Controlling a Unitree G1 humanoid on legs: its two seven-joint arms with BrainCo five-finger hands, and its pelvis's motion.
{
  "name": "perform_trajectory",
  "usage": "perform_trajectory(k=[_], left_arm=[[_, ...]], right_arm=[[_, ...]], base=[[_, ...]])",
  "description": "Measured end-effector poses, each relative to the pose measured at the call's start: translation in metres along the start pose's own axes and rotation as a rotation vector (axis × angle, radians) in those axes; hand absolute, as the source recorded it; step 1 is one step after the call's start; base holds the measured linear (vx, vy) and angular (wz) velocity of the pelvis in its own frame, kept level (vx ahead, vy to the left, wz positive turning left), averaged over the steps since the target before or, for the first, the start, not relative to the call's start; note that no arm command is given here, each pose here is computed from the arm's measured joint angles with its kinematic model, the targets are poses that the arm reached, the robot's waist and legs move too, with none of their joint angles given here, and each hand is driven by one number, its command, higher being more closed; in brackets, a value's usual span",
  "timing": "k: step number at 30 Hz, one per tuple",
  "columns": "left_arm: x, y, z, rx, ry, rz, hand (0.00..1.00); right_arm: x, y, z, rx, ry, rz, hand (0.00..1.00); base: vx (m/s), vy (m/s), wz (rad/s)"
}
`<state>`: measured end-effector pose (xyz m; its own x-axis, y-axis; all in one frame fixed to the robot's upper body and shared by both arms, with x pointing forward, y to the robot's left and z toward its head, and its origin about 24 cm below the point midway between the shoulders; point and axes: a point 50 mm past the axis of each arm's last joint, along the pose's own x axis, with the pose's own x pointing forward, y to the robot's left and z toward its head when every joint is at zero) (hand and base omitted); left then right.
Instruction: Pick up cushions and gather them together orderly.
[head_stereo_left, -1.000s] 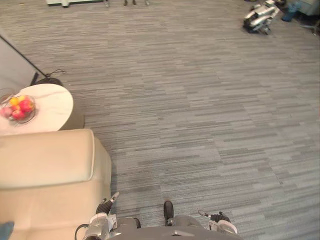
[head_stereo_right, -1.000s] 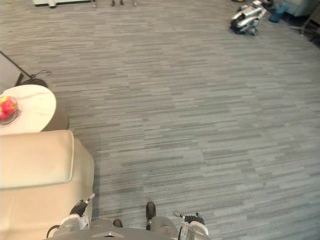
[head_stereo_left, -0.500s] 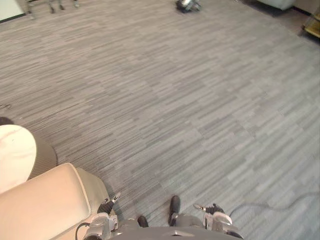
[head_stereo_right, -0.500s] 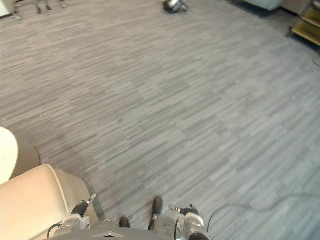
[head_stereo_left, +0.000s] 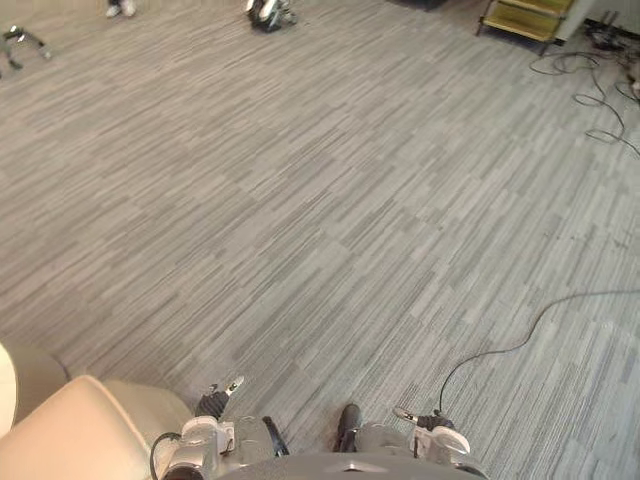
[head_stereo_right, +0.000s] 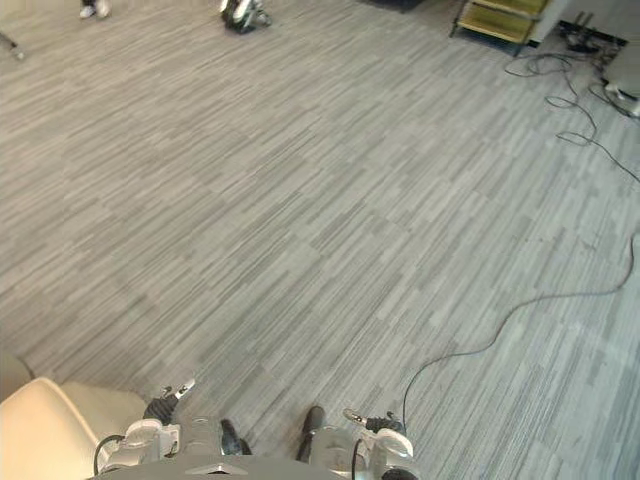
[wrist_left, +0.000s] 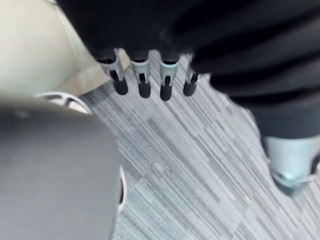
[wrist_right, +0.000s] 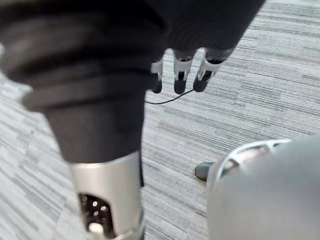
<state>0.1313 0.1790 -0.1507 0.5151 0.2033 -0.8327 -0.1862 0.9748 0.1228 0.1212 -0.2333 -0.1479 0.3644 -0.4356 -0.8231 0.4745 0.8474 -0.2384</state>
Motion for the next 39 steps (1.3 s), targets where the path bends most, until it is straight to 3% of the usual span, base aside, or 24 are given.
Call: perform_trajectory(k=[8, 20, 28, 30, 34, 39], left_arm=[[0.0, -0.003, 0.004, -0.026, -0.016, -0.004, 0.0], [-0.002, 0.018, -0.01, -0.05, 0.031, 0.058, 0.0], [-0.003, 0.016, -0.018, -0.036, 0.065, 0.049, 0.0], [-0.003, 0.022, -0.019, -0.024, 0.062, 0.061, 0.0], [-0.001, -0.002, -0.014, -0.025, 0.062, 0.006, 0.0], [-0.001, -0.008, -0.01, -0.026, 0.048, -0.009, 0.0]], right_arm=[[0.001, -0.003, 0.003, -0.004, -0.006, -0.012, 0.0], [-0.003, 0.013, 0.007, 0.021, -0.037, 0.047, 0.0], [-0.003, 0.021, 0.027, 0.022, -0.108, 0.087, 0.0], [-0.004, 0.018, 0.014, -0.006, -0.075, 0.082, 0.0], [0.002, -0.002, 0.018, -0.037, -0.071, 0.029, 0.0], [0.0, -0.007, 0.003, -0.029, -0.036, 0.011, 0.0]], base=[[0.15, 0.133, -0.59], [0.32, 0.147, -0.3], [0.46, -0.115, -0.13], [0.64, -0.283, 0.33], [0.41, -0.217, 0.06], [0.47, -0.195, 0.0]])
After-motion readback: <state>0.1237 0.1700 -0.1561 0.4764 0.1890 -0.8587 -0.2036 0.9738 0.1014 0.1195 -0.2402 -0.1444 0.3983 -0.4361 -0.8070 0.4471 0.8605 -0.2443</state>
